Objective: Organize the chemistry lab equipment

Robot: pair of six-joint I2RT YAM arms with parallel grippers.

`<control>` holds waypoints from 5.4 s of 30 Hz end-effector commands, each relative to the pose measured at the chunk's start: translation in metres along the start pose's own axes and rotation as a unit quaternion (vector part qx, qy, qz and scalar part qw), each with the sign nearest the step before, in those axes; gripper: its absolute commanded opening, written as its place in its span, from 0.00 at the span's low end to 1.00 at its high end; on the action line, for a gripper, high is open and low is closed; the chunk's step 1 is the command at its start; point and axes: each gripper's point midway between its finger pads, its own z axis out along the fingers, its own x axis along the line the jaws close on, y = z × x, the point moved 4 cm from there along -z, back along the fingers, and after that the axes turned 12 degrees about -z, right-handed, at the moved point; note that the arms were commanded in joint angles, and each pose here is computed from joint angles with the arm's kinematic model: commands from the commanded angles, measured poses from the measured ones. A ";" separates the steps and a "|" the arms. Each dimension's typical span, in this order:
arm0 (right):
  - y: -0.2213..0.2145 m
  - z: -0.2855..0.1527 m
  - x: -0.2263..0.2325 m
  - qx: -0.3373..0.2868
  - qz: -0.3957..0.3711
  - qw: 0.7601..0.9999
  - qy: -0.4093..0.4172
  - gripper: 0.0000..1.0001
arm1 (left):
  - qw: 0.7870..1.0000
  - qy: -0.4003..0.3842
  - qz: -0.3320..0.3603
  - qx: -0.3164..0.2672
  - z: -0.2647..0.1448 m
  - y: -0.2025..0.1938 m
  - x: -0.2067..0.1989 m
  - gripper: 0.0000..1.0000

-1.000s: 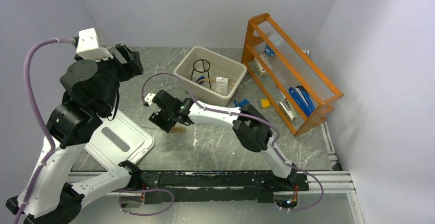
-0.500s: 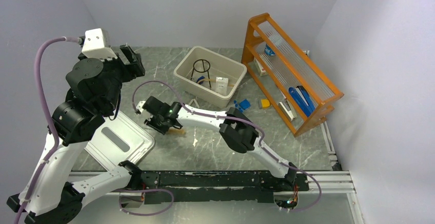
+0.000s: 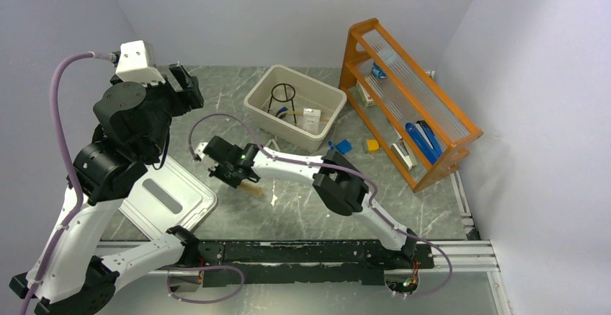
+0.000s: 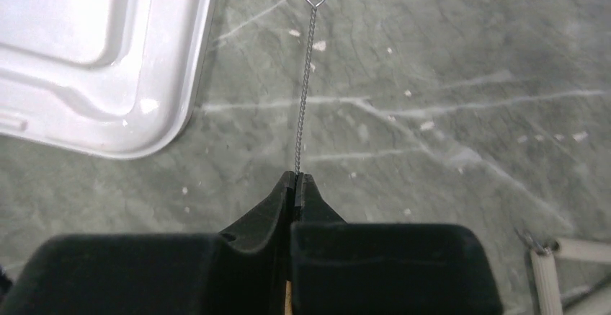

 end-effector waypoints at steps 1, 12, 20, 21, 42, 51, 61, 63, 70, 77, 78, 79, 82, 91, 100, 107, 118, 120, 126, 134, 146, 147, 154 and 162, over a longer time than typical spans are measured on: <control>0.045 -0.059 -0.019 -0.091 0.009 0.995 -0.048 0.00 | 1.000 0.002 0.003 -0.005 -0.003 0.004 0.003 0.84; 0.062 -0.175 -0.108 -0.206 0.073 0.963 -0.155 0.00 | 0.999 -0.048 -0.015 -0.007 -0.009 0.000 -0.004 0.83; 0.014 -0.213 -0.182 -0.202 0.075 0.959 -0.184 0.00 | 0.999 -0.050 -0.013 0.010 -0.004 -0.010 -0.007 0.83; 0.007 -0.212 -0.188 -0.197 0.069 0.961 -0.181 0.00 | 0.999 -0.049 -0.011 0.013 -0.003 -0.013 -0.007 0.83; -0.079 -0.134 -0.224 -0.081 0.058 0.992 -0.079 0.00 | 0.988 -0.055 0.014 0.147 0.027 -0.110 -0.013 0.89; -0.083 -0.135 -0.232 -0.069 0.086 0.989 -0.104 0.21 | 0.983 -0.049 0.019 0.177 0.033 -0.141 -0.008 0.90; -0.047 -0.189 -0.233 -0.137 0.147 0.969 -0.143 0.41 | 0.985 -0.014 0.011 0.174 0.039 -0.155 0.003 0.89; -0.036 -0.198 -0.221 -0.159 0.150 0.965 -0.141 0.44 | 0.987 0.004 0.009 0.159 0.039 -0.152 0.009 0.88; -0.019 -0.183 -0.161 -0.140 0.088 0.972 -0.168 0.52 | 0.996 0.052 -0.004 0.071 0.030 -0.107 0.025 0.88; -0.041 -0.124 -0.129 -0.048 0.031 0.990 -0.127 0.30 | 0.996 0.080 -0.040 0.004 0.014 -0.075 0.041 0.89; -0.043 -0.117 -0.126 -0.043 0.026 0.992 -0.115 0.24 | 0.996 0.080 -0.043 0.003 0.013 -0.075 0.041 0.89; -0.045 -0.112 -0.126 -0.038 0.025 0.993 -0.109 0.21 | 0.996 0.080 -0.045 0.002 0.013 -0.075 0.042 0.89; -0.050 -0.095 -0.121 -0.031 0.020 0.995 -0.089 0.24 | 0.995 0.086 -0.044 0.007 0.014 -0.078 0.043 0.89; -0.075 -0.055 -0.129 0.041 0.004 0.994 -0.097 0.34 | 0.996 0.078 -0.039 0.023 0.016 -0.084 0.039 0.89; -0.087 -0.043 -0.115 0.064 -0.014 0.997 -0.040 0.36 | 0.996 0.075 -0.033 0.031 0.018 -0.088 0.037 0.89; -0.100 -0.038 -0.100 0.091 -0.030 0.995 0.020 0.34 | 0.996 0.073 -0.032 0.035 0.019 -0.090 0.036 0.89; -0.084 -0.050 -0.095 0.052 -0.031 0.998 0.020 0.10 | 0.996 0.072 -0.031 0.040 0.020 -0.092 0.035 0.89; -0.082 -0.051 -0.103 0.051 -0.028 0.998 -0.012 0.19 | 0.996 0.071 -0.031 0.039 0.020 -0.092 0.035 0.89; -0.075 -0.059 -0.127 0.051 -0.037 0.993 -0.100 0.45 | 0.996 0.071 -0.029 0.039 0.020 -0.092 0.035 0.89; -0.076 -0.051 -0.131 0.060 -0.053 0.991 -0.106 0.52 | 0.996 0.072 -0.026 0.039 0.021 -0.093 0.035 0.89; -0.095 -0.030 -0.097 0.099 -0.087 0.990 0.043 0.57 | 0.996 0.076 -0.022 0.036 0.019 -0.090 0.037 0.89; -0.094 -0.030 -0.095 0.096 -0.087 0.990 0.050 0.55 | 0.996 0.076 -0.024 0.036 0.019 -0.090 0.037 0.89; -0.088 -0.042 -0.085 0.081 -0.081 0.990 0.079 0.23 | 0.996 0.074 -0.023 0.039 0.019 -0.092 0.037 0.88; -0.095 -0.041 -0.091 0.096 -0.078 0.991 0.048 0.29 | 0.996 0.074 -0.024 0.040 0.019 -0.092 0.037 0.88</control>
